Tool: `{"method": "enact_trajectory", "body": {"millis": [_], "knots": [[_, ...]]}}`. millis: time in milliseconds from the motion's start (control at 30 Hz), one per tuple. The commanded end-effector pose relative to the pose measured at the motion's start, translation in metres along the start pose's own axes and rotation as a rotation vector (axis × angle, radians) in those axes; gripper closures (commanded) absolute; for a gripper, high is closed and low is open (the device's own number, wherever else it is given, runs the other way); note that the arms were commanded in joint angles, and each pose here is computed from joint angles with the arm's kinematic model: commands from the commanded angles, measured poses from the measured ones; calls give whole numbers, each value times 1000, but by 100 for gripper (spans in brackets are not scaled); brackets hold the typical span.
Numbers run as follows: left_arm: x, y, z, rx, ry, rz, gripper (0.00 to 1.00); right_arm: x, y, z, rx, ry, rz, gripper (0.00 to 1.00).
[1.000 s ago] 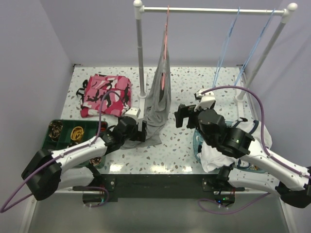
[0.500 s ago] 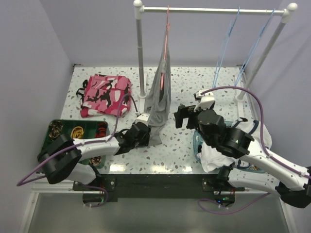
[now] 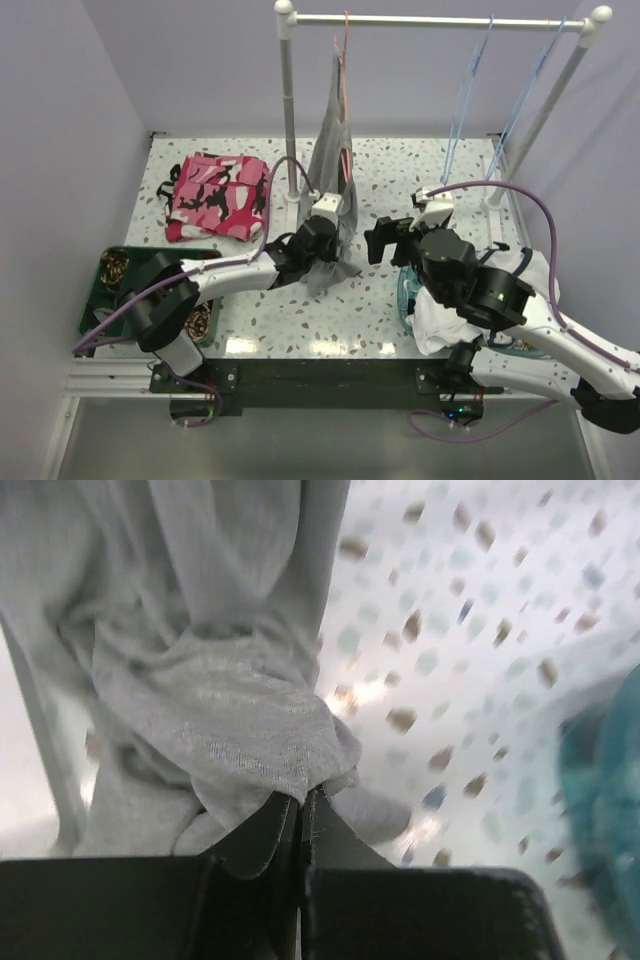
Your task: Place the tank top on the hanger
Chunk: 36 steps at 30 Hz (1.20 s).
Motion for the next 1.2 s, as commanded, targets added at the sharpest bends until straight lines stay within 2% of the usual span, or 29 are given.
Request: {"method": "enact_trajectory", "body": {"millis": [0,33,100,267,300,333,367,400,467,500,533,600,633,700,767,800,833,900,933,967,1133,1167], "knots": [[-30,-17,109,-269,74,-80,100,-7,6,16,-38,-4,-27,2],[-29,-27,112,-261,80,-91,100,-8,7,18,-42,0,-33,2],[-26,-35,143,-328,113,-109,100,-12,8,20,-45,10,-52,2],[-24,-56,168,-373,93,-149,100,-17,10,22,-47,25,-76,2],[-24,-58,177,-379,92,-158,90,-17,10,21,-43,30,-75,2],[-23,-61,174,-360,74,-165,74,-17,10,19,-39,31,-74,2],[-22,-61,172,-347,67,-157,63,-17,10,18,-36,30,-72,2],[-18,-61,161,-327,57,-157,46,-16,8,13,-28,31,-71,2],[-18,-48,158,-327,61,-184,31,-16,8,9,-20,28,-66,1],[-12,-45,142,-295,58,-180,16,-15,7,4,-14,27,-61,2],[-15,-29,149,-311,64,-212,14,-14,7,3,-13,24,-58,1],[-5,-18,130,-268,66,-206,8,-12,6,-4,-4,20,-40,2],[-10,-1,133,-275,85,-236,7,-11,5,-6,2,18,-33,2],[2,11,108,-213,98,-224,4,-8,3,-15,18,13,-22,1],[4,37,106,-226,156,-244,4,-6,2,-21,27,6,-12,1],[13,42,86,-192,162,-231,4,-4,1,-28,41,2,2,1],[13,59,90,-218,180,-247,4,-3,0,-33,50,2,6,1],[29,69,69,-179,193,-201,3,-1,-2,-46,71,-6,14,1],[30,83,74,-204,204,-211,3,0,-3,-51,80,-11,25,1],[39,87,60,-168,197,-179,3,1,-4,-56,87,-14,31,1],[58,117,55,-188,201,-126,2,0,-5,-86,126,-23,39,1],[66,119,42,-148,190,-100,2,0,-5,-88,126,-27,40,1]]}}
Point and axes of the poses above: each gripper's point midway between its finger pads, its own y axis back along the fingers, its own x axis along the line the jaws close on, z = x × y, the point moved 3 cm from there along y, back along the fingers, and after that the axes turned 9 degrees about y, right-handed, at the moved point
